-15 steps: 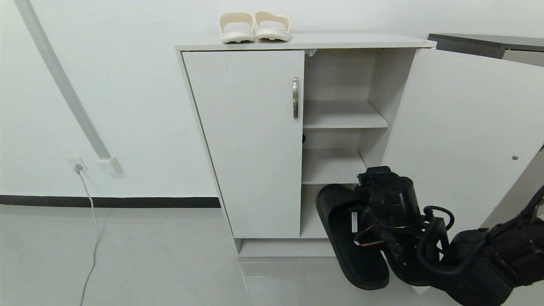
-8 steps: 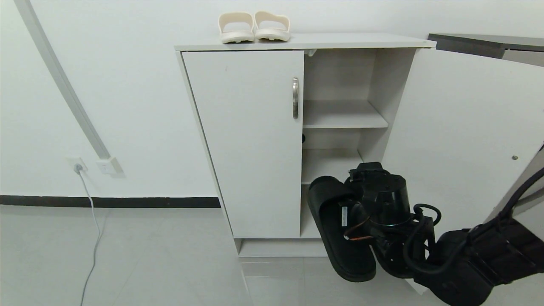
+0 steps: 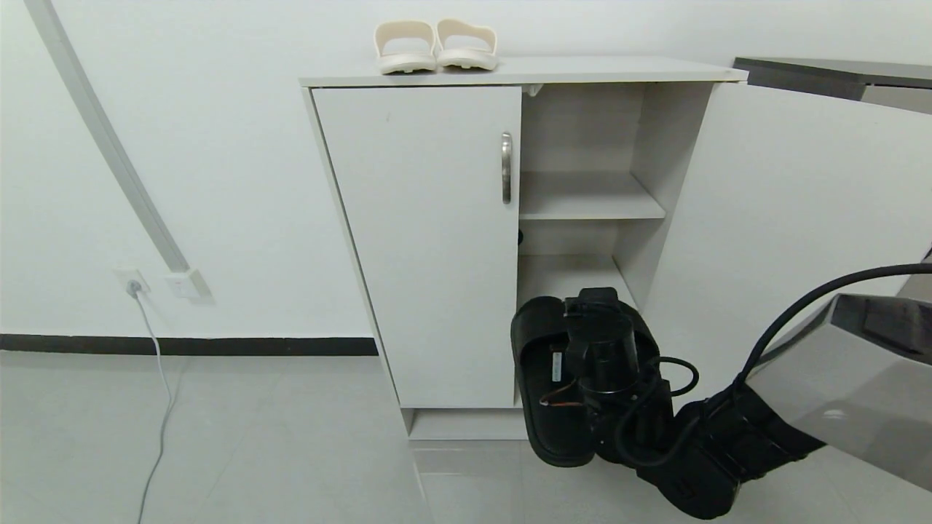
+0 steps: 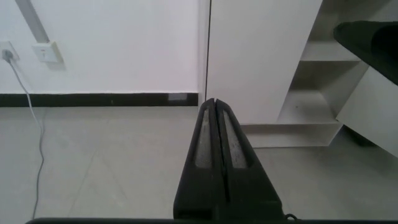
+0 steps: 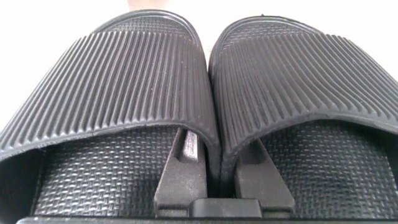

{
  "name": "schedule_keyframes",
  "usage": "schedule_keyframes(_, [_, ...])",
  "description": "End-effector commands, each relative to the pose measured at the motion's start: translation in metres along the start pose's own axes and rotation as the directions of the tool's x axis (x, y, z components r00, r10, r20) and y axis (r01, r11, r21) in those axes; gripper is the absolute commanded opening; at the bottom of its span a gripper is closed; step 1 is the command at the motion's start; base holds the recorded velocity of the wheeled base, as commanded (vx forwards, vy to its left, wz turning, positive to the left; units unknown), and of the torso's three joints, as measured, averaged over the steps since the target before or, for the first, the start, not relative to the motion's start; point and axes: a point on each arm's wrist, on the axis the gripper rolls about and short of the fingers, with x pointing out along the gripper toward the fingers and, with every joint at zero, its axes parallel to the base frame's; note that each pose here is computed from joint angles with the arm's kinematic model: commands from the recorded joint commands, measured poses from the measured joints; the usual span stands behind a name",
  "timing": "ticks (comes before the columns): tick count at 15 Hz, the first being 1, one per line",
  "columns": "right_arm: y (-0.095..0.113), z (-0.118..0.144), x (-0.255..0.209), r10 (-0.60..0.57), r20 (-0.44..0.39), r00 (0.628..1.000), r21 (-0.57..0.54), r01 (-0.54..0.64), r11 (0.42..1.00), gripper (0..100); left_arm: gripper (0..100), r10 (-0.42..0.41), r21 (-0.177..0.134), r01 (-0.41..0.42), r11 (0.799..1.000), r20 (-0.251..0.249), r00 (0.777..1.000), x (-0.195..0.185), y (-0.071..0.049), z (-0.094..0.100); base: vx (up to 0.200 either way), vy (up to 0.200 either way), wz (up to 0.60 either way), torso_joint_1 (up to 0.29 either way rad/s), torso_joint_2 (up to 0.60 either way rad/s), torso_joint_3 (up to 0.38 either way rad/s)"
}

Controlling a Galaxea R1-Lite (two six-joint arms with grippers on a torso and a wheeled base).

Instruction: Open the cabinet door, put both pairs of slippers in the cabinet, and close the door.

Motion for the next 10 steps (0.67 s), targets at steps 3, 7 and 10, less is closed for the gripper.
schedule_keyframes(3, [0.0025,-0.0081,0.0033,-0.003,-0.013,1.0,-0.014,0.003,1.0,0,0,-0.002,0.0,0.002,1.0,-0.002,1.0,0.0001,0.0,0.0,0.0,-0.2,0.0,0.002,0.0,0.002])
schedule_keyframes(7, [0.0025,-0.0102,0.0038,-0.006,-0.017,1.0,-0.018,0.006,1.0,0,0,-0.002,0.0,0.002,1.0,-0.002,1.0,0.0001,0.0,0.0,0.0,-0.05,0.0,-0.001,0.0,0.002])
schedule_keyframes(10, [0.0025,-0.0139,0.0046,-0.009,-0.024,1.0,-0.026,0.008,1.0,0,0,0.0,0.004,0.0,1.0,-0.002,1.0,0.0001,0.0,0.0,0.0,0.0,0.0,0.0,0.0,0.0])
